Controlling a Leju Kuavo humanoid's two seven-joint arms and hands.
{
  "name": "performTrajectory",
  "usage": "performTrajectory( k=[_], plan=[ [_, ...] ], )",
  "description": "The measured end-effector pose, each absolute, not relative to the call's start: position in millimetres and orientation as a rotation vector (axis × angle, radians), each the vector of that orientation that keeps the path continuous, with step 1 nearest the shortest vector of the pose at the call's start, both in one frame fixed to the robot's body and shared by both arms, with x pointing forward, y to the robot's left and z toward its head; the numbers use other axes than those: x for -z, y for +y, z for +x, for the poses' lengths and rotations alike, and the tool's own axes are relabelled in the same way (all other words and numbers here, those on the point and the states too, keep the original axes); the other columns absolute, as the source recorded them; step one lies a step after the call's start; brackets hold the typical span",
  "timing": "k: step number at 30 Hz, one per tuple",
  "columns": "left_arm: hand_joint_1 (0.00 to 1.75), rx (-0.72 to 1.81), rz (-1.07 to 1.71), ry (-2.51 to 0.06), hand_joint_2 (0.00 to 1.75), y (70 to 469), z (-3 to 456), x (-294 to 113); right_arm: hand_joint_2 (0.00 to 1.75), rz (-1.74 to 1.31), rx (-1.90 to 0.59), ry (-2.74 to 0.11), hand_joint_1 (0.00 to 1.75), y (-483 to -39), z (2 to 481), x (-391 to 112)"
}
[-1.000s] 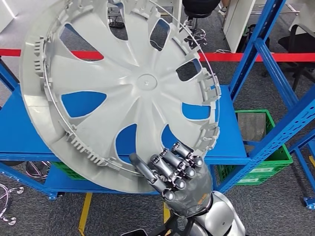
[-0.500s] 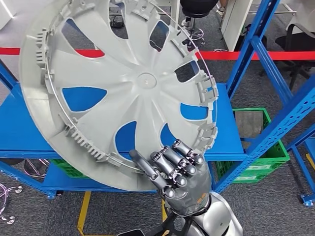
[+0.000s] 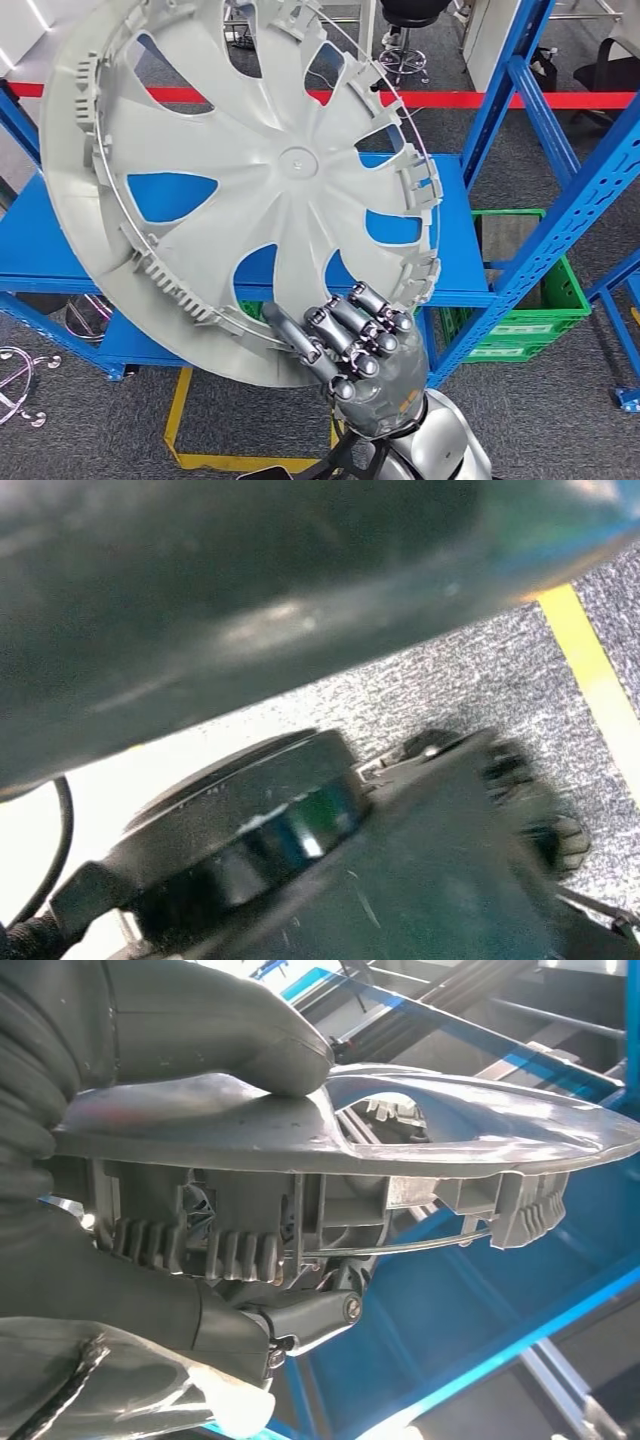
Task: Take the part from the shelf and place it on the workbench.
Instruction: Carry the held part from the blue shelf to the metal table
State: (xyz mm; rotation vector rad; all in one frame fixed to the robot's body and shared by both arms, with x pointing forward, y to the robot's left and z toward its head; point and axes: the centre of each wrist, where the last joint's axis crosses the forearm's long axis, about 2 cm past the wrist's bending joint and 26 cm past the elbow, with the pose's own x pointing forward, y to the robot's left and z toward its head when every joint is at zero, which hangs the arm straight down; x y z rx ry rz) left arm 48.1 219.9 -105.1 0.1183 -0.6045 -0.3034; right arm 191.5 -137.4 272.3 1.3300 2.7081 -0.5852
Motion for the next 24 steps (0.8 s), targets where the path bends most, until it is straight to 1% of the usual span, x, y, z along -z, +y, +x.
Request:
performTrajectory(
  k=[24],
  plan=[
    [0.0, 0.275, 0.131, -0.593, 0.0, 225.7, 46.7, 106.1, 1.75, 1.261, 0.545, 2.742, 1.75, -119.5, 195.7, -279.9]
  ],
)
